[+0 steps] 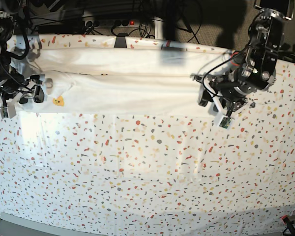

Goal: Fold the T-shirt properly
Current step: 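Pull the held strip ends apart with both grippers to straighten it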

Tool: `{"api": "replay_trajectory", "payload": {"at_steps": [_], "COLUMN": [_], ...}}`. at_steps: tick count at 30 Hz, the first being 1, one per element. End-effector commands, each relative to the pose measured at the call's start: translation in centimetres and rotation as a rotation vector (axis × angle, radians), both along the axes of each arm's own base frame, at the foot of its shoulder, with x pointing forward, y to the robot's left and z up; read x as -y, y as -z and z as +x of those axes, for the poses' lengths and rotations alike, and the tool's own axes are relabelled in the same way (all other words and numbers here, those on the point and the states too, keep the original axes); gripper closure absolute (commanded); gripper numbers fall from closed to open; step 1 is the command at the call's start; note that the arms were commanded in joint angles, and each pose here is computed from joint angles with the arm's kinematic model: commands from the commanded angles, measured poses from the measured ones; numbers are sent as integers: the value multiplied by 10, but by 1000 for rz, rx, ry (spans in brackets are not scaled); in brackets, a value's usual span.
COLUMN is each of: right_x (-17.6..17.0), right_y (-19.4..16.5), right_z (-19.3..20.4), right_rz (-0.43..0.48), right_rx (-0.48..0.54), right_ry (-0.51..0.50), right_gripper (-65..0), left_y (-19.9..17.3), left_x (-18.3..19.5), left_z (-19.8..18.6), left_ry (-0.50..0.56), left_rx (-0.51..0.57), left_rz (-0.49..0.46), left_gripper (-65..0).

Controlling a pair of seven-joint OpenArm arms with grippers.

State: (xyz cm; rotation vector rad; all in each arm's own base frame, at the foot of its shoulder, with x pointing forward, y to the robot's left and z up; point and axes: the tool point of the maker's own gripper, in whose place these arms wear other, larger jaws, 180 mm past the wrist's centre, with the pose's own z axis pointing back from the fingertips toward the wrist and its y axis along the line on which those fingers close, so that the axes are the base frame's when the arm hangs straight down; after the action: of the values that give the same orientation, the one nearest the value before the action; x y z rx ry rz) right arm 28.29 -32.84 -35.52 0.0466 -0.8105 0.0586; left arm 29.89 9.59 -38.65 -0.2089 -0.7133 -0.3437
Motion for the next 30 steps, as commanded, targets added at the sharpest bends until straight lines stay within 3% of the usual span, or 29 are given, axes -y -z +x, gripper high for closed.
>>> {"api": "replay_trajectory", "payload": {"at_steps": [1, 5, 9, 13, 19, 23, 30], "right_x": [8, 19, 20, 10, -14, -20, -15], "right_y": [-14, 7, 29, 41, 61, 63, 43], "right_z": [8, -1, -7, 6, 35, 54, 84], "right_rz": [-19, -11, 13, 44, 10, 35, -38], "right_rx": [43, -13, -59, -67, -107, -86, -48], "right_ry": [-2, 34, 48, 35, -11, 25, 14], "right_gripper": [-366, -366, -366, -366, -366, -366, -366], "left_y": [-1, 27, 41, 46, 55, 59, 42], "left_x": [-3, 0, -1, -1, -13, -23, -31], "left_z": [7, 2, -1, 8, 36, 54, 82], "left_ry": [-15, -17, 0, -9, -45, -69, -74], "left_rx": [8, -78, -96, -103, -134, -153, -110], "left_rz": [-4, -11, -13, -3, 15, 32, 60], "left_gripper": [-266, -266, -266, -266, -266, -266, -266]}}
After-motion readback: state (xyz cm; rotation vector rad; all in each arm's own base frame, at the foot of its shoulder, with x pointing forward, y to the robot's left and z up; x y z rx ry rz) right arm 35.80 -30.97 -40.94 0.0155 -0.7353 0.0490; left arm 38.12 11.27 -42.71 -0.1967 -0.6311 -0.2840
